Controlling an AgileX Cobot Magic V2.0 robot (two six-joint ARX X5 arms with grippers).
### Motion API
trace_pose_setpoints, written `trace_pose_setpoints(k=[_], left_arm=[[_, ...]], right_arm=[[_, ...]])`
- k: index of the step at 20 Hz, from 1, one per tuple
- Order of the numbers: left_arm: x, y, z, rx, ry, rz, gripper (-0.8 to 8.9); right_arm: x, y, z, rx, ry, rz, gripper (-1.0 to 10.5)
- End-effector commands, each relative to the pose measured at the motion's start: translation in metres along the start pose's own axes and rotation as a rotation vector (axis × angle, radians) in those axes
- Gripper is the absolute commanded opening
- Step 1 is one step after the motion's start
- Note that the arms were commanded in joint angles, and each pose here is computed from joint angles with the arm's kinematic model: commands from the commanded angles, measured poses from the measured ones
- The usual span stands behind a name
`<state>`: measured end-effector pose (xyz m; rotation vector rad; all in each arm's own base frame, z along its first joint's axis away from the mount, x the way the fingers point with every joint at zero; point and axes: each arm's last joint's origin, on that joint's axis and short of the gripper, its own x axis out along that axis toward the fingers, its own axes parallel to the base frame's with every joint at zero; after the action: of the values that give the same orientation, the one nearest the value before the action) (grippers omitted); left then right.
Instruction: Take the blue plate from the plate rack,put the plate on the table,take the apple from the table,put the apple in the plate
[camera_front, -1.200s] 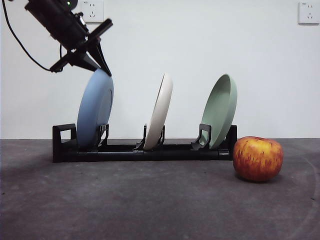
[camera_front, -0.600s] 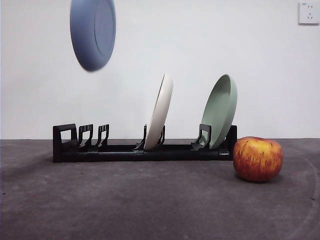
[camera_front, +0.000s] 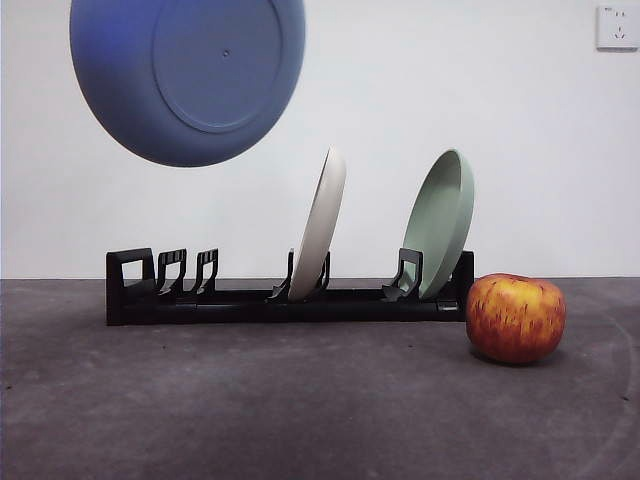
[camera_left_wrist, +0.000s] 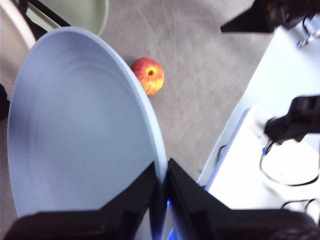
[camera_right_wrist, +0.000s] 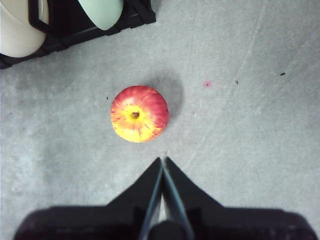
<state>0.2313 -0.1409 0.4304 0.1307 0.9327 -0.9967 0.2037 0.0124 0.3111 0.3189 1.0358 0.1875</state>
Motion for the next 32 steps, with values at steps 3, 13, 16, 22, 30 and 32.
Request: trace_pose_setpoints(k=[3, 13, 16, 22, 30, 32], left_arm=[[0.022, -0.028, -0.002, 0.086, 0.086, 0.087, -0.08], [0.147, -0.061, -0.063, 0.21, 0.273, 0.284, -0.08], [0.178, -0.066, -0.089, 0.281, 0.261, 0.355, -0.08], [0.21, -0.069, -0.121, 0.37, 0.239, 0.327, -0.06], [0.219, -0.069, -0.121, 0.337, 0.235, 0.243, 1.71], [0.222, -0.069, -0.122, 0.317, 0.239, 0.246, 1.71]], right_arm=[[0.0, 0.0, 0.0, -0.003, 0.012, -0.002, 0.1], [0.0, 0.0, 0.0, -0.003, 0.015, -0.003, 0.1], [0.0, 0.0, 0.0, -0.003, 0.015, -0.003, 0.1], [0.0, 0.0, 0.0, -0.006, 0.014, -0.003, 0.1], [0.0, 0.0, 0.0, -0.013, 0.014, -0.007, 0.1], [0.0, 0.0, -0.001, -0.012, 0.016, -0.021, 0.1]])
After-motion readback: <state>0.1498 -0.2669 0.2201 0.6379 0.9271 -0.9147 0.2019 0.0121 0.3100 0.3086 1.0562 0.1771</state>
